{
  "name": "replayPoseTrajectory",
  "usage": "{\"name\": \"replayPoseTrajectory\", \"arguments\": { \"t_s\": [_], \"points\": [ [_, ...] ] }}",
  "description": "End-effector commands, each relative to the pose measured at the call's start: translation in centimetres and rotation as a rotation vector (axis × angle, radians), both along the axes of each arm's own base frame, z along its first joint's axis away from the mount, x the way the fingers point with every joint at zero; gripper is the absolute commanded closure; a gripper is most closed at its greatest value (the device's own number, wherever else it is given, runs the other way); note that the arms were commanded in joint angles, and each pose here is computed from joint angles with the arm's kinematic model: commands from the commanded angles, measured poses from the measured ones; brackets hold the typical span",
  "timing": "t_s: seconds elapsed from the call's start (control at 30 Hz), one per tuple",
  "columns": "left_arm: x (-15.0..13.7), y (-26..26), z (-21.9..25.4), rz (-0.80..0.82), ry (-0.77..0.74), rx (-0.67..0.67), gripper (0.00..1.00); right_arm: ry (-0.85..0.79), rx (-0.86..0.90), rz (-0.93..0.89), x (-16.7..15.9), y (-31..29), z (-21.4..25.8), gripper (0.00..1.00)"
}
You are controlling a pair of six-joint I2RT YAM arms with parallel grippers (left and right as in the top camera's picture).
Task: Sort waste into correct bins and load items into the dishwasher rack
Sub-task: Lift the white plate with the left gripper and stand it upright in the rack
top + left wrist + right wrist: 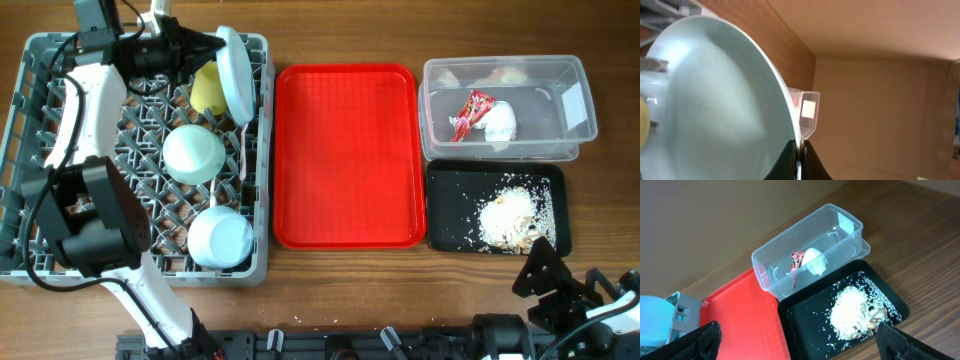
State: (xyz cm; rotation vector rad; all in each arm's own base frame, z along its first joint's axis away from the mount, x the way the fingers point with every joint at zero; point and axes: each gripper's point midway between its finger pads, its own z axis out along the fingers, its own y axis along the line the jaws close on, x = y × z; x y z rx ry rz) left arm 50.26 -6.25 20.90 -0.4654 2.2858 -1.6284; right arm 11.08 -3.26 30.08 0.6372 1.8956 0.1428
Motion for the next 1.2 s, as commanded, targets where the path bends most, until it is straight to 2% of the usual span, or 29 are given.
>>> {"name": "replayPoseTrajectory", "arguments": {
  "t_s": [0.0,0.37,0.4,0.43,0.5,0.53,0.6,0.63,0.77,0.9,1.03,1.1,1.17],
  "points": [
    [0.5,0.1,0.1,0.004,-0.018,0.005,0.96,-0.004,0.002,-0.015,-0.1,-0.2,0.0,0.0],
    [1.1,-2.8,-1.9,-0.073,-0.043,-0.005,0.96,-0.004,0.002,-0.015,-0.1,-0.2,0.0,0.0],
    [0.9,-2.9,-1.7,-0.084,-0.046,-0.02,0.9,-0.004,0.002,-0.015,-0.1,-0.2,0.0,0.0],
    [0.8,-2.9,-1.4,-0.093,-0.048,-0.035,0.77,-0.004,0.002,-0.015,-0.1,-0.2,0.0,0.0],
    [0.6,-2.7,-0.8,-0.103,-0.062,-0.056,0.34,-0.004,0.002,-0.015,-0.1,-0.2,0.0,0.0],
    [0.5,-2.3,0.0,-0.095,-0.078,-0.052,0.21,-0.004,0.002,-0.015,-0.1,-0.2,0.0,0.0],
    [0.2,-2.0,1.7,-0.089,-0.117,-0.043,0.05,-0.004,0.002,-0.015,-0.1,-0.2,0.0,0.0],
    [-0.1,-2.0,2.9,-0.088,-0.14,-0.038,0.01,-0.004,0.002,-0.015,-0.1,-0.2,0.0,0.0],
    [-2.3,-2.2,9.2,-0.074,-0.266,0.007,0.0,-0.004,0.002,-0.015,-0.1,-0.2,0.0,0.0],
    [-6.2,-3.8,14.2,0.004,-0.305,0.142,0.0,-0.004,0.002,-0.015,-0.1,-0.2,0.0,0.0],
    [-9.3,-6.8,15.4,0.091,-0.31,0.357,0.0,-0.004,0.002,-0.015,-0.1,-0.2,0.0,0.0],
    [-9.3,-7.2,15.1,0.147,-0.316,0.453,0.0,-0.004,0.002,-0.015,-0.1,-0.2,0.0,0.0],
    [-9.6,-8.2,15.0,0.13,-0.321,0.459,0.0,-0.004,0.002,-0.015,-0.1,-0.2,0.0,0.0]
  ]
}}
